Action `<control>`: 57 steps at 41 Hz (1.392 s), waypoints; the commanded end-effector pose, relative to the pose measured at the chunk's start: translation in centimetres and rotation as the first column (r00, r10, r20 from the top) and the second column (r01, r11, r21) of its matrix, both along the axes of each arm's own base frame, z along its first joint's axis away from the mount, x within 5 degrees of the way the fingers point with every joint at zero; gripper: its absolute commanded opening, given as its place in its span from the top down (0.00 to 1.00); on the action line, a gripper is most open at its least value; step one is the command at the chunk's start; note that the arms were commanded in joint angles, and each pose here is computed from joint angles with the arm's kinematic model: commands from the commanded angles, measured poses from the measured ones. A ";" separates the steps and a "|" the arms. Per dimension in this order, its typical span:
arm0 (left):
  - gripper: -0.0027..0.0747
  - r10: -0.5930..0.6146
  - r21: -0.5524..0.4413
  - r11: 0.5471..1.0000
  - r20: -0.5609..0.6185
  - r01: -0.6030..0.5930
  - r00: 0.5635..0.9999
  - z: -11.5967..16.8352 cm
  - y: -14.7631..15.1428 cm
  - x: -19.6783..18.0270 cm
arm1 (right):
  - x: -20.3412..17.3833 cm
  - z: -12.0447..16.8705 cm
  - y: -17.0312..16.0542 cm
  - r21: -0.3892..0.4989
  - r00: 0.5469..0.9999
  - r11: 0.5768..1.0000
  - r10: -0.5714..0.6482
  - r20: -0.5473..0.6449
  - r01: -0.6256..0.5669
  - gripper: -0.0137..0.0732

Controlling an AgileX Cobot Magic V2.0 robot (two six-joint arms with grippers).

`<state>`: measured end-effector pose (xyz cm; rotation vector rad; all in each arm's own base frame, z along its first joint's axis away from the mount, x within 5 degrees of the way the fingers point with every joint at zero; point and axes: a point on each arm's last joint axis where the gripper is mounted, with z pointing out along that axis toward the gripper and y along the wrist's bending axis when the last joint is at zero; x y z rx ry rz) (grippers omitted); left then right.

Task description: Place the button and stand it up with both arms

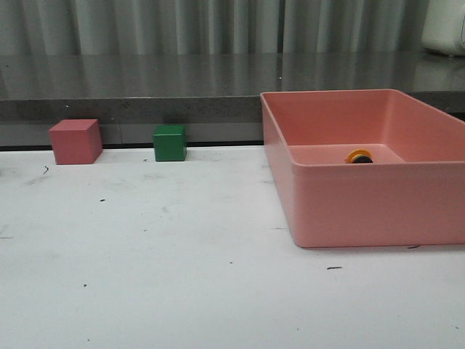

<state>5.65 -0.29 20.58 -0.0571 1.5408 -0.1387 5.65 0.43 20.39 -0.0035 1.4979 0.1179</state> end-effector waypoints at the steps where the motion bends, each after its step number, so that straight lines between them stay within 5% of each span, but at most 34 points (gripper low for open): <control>1: 0.99 -0.006 -0.014 1.000 0.085 0.007 0.996 0.3 0.0 -0.2 | -0.3 1.1 0.0 0.001 0.994 1.000 -0.005 0.107 0.005 0.92; 22: 0.99 -0.005 -0.014 1.000 0.087 0.007 0.996 0.3 0.0 -0.2 | -0.4 1.5 0.0 0.003 0.988 1.000 -0.005 0.152 0.005 0.92; 27: 0.99 -0.001 -0.024 1.000 0.187 0.006 0.982 1.5 0.0 -0.4 | -0.4 1.8 0.0 0.004 0.987 1.000 -0.005 0.161 0.005 0.92; 44: 0.99 -0.002 0.016 1.000 0.254 -0.002 0.967 13.5 0.2 -3.6 | -3.1 11.7 -0.4 -0.053 0.987 0.998 -0.027 0.159 0.036 0.92; 57: 0.99 -0.002 0.029 1.000 0.000 0.002 1.000 20.5 0.1 -1.8 | -1.0 17.8 -0.4 -0.069 0.997 0.997 -0.044 -0.069 0.040 0.92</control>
